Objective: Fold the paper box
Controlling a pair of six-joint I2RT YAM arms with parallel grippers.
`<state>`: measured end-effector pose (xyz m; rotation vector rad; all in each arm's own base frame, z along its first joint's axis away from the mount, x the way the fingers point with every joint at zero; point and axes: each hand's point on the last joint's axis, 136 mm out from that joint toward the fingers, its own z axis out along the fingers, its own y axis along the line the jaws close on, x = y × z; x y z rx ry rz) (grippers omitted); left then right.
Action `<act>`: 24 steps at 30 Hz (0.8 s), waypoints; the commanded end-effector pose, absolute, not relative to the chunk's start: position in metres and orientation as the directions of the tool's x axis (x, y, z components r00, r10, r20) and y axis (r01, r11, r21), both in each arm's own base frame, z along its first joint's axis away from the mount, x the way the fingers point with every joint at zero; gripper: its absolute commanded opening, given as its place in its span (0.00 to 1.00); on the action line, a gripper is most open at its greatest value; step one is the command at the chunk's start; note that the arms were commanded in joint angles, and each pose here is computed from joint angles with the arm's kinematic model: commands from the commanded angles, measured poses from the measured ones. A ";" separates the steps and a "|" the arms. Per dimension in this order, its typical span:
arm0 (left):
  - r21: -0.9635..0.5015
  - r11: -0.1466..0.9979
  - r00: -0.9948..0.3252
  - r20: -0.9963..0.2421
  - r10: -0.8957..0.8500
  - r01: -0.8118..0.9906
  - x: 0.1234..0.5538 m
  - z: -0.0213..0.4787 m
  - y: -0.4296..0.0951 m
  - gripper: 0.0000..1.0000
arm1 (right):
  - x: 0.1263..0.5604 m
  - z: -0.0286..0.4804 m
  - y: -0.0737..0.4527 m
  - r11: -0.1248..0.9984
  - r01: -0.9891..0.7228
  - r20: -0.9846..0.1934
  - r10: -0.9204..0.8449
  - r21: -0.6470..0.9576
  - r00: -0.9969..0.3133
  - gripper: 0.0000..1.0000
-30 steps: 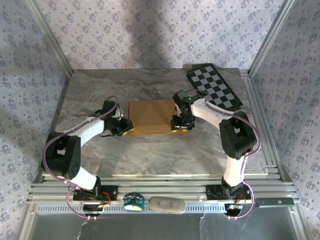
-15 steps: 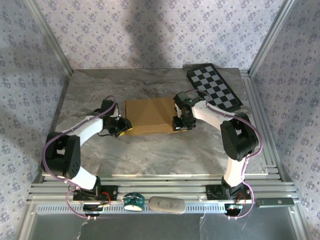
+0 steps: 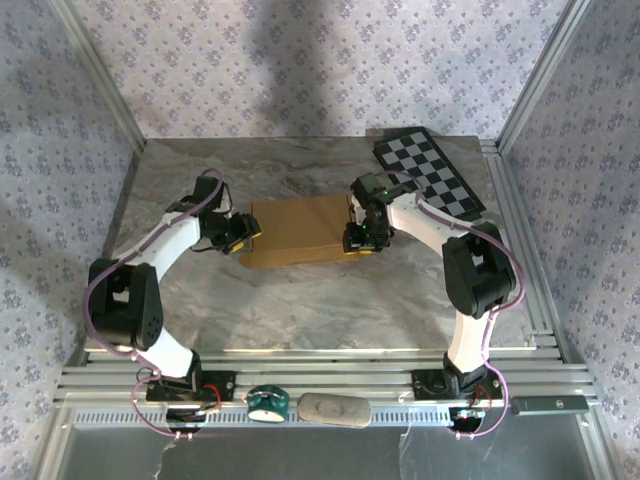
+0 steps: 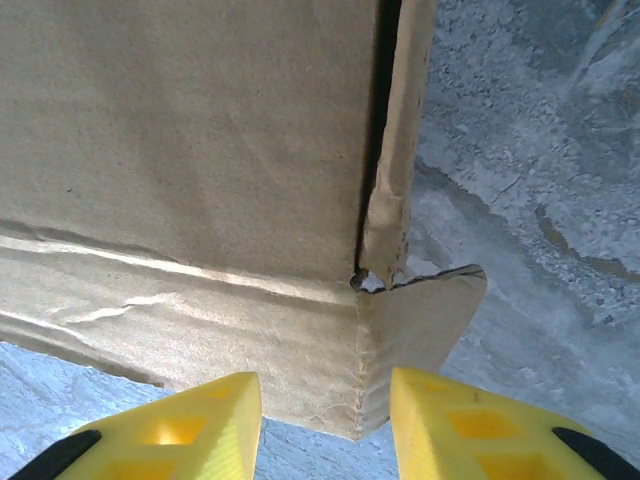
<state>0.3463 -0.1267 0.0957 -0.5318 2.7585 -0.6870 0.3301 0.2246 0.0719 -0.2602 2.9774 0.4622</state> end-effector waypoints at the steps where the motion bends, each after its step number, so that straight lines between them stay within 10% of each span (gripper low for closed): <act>1: -0.465 0.834 -0.923 -0.083 -0.375 -0.297 0.332 0.085 -0.127 0.56 | 0.324 0.071 0.226 0.937 -0.153 -0.081 -0.134 0.315 -0.988 0.39; 24: -0.365 0.867 -0.931 0.002 -0.364 -0.340 0.327 0.047 -0.128 0.53 | 0.328 0.068 0.233 0.923 -0.071 -0.053 -0.055 0.378 -0.997 0.31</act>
